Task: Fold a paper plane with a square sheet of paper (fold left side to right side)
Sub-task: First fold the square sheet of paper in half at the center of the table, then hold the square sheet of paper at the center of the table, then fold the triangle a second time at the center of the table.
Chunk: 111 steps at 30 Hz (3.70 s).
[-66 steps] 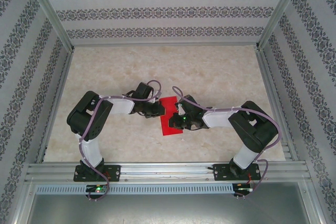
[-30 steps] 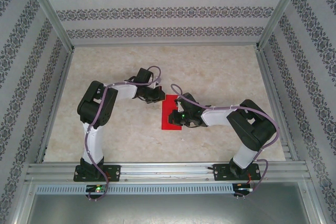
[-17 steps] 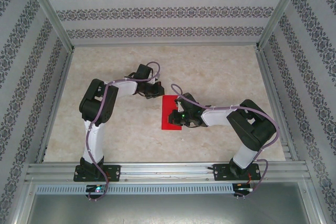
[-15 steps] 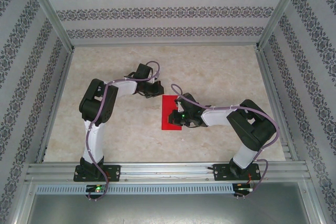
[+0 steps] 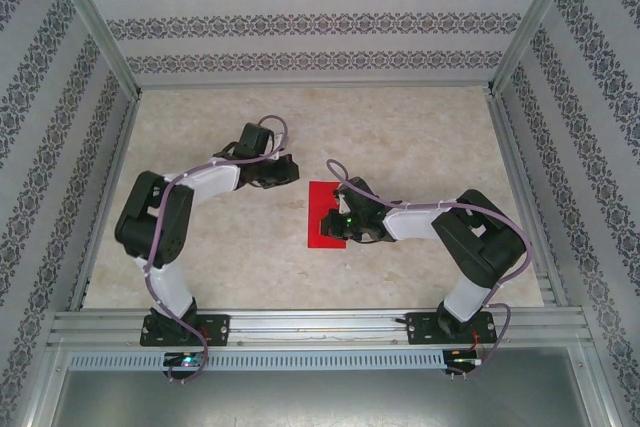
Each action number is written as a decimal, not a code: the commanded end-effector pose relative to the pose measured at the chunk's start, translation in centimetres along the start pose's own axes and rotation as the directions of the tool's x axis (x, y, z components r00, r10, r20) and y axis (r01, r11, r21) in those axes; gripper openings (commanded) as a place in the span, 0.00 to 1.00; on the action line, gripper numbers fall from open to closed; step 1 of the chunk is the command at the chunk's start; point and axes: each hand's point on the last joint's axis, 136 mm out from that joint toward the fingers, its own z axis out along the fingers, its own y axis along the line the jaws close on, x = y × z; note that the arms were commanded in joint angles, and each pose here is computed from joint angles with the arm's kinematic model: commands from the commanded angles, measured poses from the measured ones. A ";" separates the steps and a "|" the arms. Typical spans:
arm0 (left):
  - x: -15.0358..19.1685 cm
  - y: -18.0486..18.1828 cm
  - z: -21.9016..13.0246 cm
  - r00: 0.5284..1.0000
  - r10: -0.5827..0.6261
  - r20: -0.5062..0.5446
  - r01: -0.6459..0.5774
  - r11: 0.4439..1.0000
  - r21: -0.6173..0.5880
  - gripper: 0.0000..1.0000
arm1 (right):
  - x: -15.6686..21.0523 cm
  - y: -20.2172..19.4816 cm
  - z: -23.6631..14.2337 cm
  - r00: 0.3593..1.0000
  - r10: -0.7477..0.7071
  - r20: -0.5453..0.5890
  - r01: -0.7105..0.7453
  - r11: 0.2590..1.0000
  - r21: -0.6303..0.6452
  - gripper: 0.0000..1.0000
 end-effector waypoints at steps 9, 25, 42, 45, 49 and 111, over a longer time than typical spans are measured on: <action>6.4 -3.0 2.4 0.990 -0.004 -0.142 0.019 0.994 0.105 0.04 | 3.7 -3.8 0.9 0.990 0.075 -0.119 -0.058 0.988 0.145 0.00; 7.8 0.8 5.5 0.985 -0.025 -0.169 0.020 0.999 -0.034 0.03 | 2.3 -1.4 0.0 0.995 0.046 -0.094 -0.039 0.996 0.076 0.09; 10.6 3.0 5.1 0.980 -0.063 -0.190 0.050 0.996 -0.073 0.00 | 0.8 -1.1 -5.8 0.997 0.079 -0.004 -0.079 0.997 -0.007 0.38; 10.6 3.0 5.1 0.980 -0.061 -0.188 0.048 0.996 -0.075 0.00 | 1.5 -2.2 -6.1 0.995 0.103 -0.001 -0.103 0.995 0.006 0.44; 10.7 3.1 5.2 0.980 -0.063 -0.189 0.050 0.996 -0.075 0.00 | 2.0 -2.8 -5.9 0.993 0.121 -0.011 -0.121 0.993 0.008 0.48; 10.5 2.8 5.1 0.981 -0.049 -0.188 0.037 0.997 -0.067 0.00 | 1.7 -1.7 -5.5 0.985 0.169 -0.018 -0.170 0.984 -0.062 0.38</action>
